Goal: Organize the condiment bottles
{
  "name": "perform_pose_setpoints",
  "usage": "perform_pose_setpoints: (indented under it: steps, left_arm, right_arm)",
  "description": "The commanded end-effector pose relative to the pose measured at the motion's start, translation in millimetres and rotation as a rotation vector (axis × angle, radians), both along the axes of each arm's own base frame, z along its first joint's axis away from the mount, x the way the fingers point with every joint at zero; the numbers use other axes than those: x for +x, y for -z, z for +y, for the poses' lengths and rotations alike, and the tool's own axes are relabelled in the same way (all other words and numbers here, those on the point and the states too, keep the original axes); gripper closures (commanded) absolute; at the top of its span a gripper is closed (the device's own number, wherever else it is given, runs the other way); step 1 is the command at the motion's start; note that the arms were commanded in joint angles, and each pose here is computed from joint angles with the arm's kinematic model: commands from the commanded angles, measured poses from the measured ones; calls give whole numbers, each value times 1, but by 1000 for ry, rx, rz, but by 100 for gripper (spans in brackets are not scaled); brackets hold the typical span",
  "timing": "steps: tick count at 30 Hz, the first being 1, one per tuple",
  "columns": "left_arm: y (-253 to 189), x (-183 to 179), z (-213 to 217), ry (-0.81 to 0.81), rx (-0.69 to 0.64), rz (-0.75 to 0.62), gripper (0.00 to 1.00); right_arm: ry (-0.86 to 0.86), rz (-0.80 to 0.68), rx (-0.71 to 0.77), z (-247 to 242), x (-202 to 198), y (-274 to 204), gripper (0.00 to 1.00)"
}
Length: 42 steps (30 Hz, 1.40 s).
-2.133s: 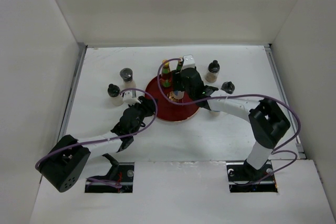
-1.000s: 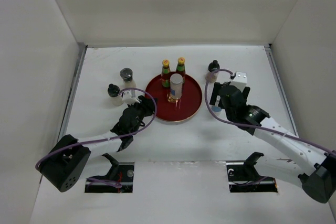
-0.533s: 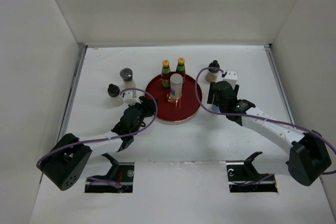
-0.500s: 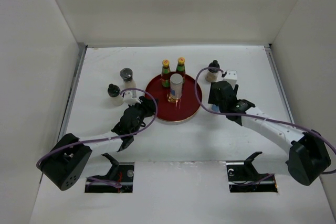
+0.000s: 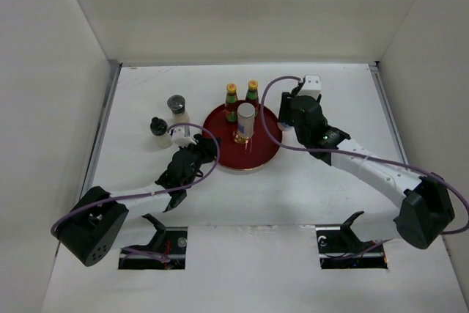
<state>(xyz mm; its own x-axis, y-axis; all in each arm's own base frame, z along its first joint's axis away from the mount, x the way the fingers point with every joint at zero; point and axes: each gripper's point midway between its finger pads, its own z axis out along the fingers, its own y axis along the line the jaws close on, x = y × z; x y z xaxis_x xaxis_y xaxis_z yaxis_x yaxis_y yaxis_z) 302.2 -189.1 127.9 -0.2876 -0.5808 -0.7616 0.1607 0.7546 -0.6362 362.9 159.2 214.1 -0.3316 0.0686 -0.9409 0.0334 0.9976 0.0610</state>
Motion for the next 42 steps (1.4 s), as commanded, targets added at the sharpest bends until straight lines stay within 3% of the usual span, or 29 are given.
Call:
perform_pose_setpoints:
  steps: [1, 9, 18, 20, 24, 30, 34, 36, 38, 39, 42]
  left_arm:
    - [-24, 2, -2, 4, -56, -69, 66]
    - [-24, 1, -5, 10, -53, -70, 66]
    - [-24, 2, -2, 2, -49, -70, 66]
    - [-21, 3, -2, 1, -46, -64, 66]
    - [-24, 3, -3, 4, -40, -73, 64]
    - [-39, 7, 4, -20, -5, -119, 44]
    - [-63, 12, 5, -34, 19, -129, 32]
    - [-74, 17, 12, -64, 42, -114, 29]
    - [-81, 27, 28, -132, 73, -82, 28]
    - [-83, 33, 37, -177, 91, -64, 28]
    - [-84, 56, 62, -287, 154, 7, 27]
  right_arm:
    - [-53, -209, 122, 34, 33, -65, 39]
    - [-118, -193, 136, 74, 84, -50, 38]
    - [-110, -107, 101, 83, 107, 2, 35]
    - [-109, -88, 95, 84, 108, 12, 32]
    - [-98, -82, 101, 83, 109, 16, 14]
    - [-105, -167, 184, 76, 91, -36, 2]
    - [-93, -225, 234, 56, 64, -62, 1]
    - [-78, -227, 276, 42, 47, -59, 3]
    - [-45, -221, 321, 25, 33, -46, 13]
    - [-29, -215, 348, 19, 26, -38, 22]
    - [-6, -198, 400, 6, 7, -16, 64]
